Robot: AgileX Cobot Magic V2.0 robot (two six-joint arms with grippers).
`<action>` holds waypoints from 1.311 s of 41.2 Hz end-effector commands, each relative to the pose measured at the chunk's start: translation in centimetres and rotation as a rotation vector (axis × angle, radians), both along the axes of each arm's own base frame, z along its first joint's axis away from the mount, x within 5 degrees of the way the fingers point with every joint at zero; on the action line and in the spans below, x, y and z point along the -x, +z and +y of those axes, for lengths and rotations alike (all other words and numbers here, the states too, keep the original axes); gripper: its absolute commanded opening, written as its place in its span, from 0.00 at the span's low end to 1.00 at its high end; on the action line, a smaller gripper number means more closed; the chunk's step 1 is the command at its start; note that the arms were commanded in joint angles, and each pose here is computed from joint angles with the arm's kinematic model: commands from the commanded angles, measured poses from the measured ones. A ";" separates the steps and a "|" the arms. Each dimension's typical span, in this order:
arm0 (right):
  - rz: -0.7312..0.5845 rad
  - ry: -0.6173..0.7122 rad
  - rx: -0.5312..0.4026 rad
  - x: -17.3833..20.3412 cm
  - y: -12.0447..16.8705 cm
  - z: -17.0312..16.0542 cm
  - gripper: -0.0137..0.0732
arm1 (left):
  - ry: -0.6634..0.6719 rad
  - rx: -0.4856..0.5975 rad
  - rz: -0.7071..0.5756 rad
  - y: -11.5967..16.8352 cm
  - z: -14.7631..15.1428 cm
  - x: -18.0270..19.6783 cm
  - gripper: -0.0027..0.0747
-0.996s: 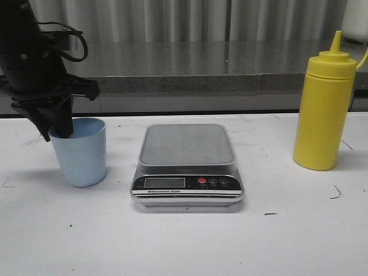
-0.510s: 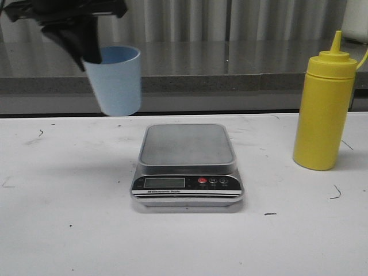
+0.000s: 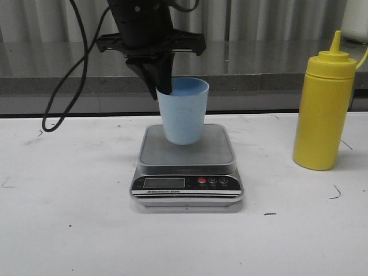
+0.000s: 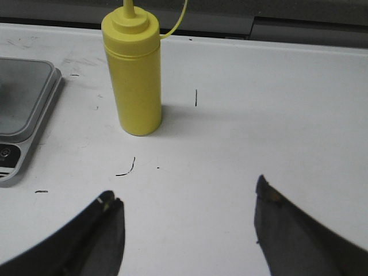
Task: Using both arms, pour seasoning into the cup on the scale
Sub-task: 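Lift the cup with the left gripper and carry it over the scale, then lower the cup onto the scale, open the left gripper, withdraw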
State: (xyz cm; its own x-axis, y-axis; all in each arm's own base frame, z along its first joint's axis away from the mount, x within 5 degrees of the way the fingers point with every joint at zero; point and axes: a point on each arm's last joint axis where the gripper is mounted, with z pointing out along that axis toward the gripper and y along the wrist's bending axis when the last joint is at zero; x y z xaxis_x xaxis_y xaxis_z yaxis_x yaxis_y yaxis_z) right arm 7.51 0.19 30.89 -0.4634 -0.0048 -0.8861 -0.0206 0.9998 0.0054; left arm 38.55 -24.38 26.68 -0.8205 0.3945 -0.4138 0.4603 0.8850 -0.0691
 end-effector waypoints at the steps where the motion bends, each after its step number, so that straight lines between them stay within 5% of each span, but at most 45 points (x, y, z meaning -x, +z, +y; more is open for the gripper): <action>1: -0.092 -0.003 0.015 -0.5 1.4 -0.1 0.74 | 0.004 0.062 -0.094 3.3 0.0 0.2 0.01; 8: -0.092 -0.003 0.015 -0.5 1.4 -0.1 0.74 | -0.007 0.061 -0.100 3.3 -0.1 0.2 0.06; 19: -0.092 -0.003 0.015 -0.5 1.4 -0.1 0.74 | -0.013 0.088 -0.089 3.4 -0.3 0.3 0.52; 39: -0.092 -0.003 0.017 -0.5 1.4 -0.1 0.75 | -0.012 0.137 -0.301 12.3 4.9 7.5 0.51; 54: -0.085 -0.003 0.018 -0.5 1.3 -0.1 0.90 | 0.103 0.199 -0.408 12.3 13.8 16.8 0.51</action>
